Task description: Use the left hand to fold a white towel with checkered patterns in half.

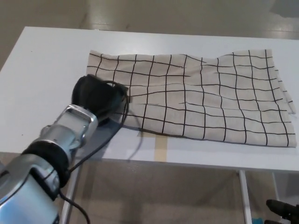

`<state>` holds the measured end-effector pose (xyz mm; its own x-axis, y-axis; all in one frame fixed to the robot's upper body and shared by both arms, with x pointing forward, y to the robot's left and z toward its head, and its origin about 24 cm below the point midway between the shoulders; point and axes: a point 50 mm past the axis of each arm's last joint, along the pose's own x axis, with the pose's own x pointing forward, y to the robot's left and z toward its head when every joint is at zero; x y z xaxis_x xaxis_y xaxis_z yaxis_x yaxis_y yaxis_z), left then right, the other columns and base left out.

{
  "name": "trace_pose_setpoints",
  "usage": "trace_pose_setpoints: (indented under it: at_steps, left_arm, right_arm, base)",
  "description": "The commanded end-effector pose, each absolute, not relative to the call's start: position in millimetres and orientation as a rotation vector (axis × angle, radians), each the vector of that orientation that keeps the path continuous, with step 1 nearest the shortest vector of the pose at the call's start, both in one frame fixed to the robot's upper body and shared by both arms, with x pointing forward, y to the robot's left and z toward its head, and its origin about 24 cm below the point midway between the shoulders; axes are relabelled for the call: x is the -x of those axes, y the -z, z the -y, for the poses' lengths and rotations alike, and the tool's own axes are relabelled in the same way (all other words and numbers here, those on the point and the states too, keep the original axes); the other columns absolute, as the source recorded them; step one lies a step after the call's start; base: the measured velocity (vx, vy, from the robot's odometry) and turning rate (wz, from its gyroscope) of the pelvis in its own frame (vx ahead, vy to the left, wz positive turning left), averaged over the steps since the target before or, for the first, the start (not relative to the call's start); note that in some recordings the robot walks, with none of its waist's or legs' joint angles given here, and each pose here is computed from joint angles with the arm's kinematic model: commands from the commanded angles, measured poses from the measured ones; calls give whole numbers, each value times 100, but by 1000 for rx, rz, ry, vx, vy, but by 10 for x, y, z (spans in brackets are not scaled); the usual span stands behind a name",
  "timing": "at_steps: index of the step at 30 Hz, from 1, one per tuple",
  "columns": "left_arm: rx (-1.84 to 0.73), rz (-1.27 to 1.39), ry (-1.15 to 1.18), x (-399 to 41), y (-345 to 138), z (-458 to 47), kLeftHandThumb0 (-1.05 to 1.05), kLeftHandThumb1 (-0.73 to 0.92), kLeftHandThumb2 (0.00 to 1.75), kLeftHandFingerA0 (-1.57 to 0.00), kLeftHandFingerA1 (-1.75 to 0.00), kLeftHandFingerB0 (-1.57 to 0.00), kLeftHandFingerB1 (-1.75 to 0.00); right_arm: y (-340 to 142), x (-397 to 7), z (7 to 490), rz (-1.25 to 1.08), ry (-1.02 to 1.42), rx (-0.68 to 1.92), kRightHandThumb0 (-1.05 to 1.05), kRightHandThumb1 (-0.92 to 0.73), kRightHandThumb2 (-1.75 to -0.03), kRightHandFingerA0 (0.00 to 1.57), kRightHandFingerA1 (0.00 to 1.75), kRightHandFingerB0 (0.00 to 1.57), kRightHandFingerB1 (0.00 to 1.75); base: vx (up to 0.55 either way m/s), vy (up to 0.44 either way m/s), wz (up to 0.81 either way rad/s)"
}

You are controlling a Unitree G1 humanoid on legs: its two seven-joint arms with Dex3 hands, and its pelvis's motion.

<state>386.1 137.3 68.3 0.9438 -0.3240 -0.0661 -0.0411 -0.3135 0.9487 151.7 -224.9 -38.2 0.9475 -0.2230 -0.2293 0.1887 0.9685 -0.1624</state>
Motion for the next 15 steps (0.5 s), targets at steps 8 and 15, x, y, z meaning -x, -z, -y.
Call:
trace_pose_setpoints:
  at_steps: [8, 15]
  left_arm:
    - [-1750, 234, 241, -3884, -767, -1567, -17, 68, 52, -69, -175, -49, -175]
    - [-1642, 324, 15, -3957, -1215, -2010, -17, 67, 54, -73, -175, -52, -175]
  right_arm:
    - [381, -1532, 2274, -228, 216, 103, -26, -67, -59, 58, 64, 68, 59]
    - [379, -1563, 2285, -232, 221, 96, -26, -67, -60, 58, 65, 70, 59]
  base:
    - [0, 0, 0]
    - [0, 0, 0]
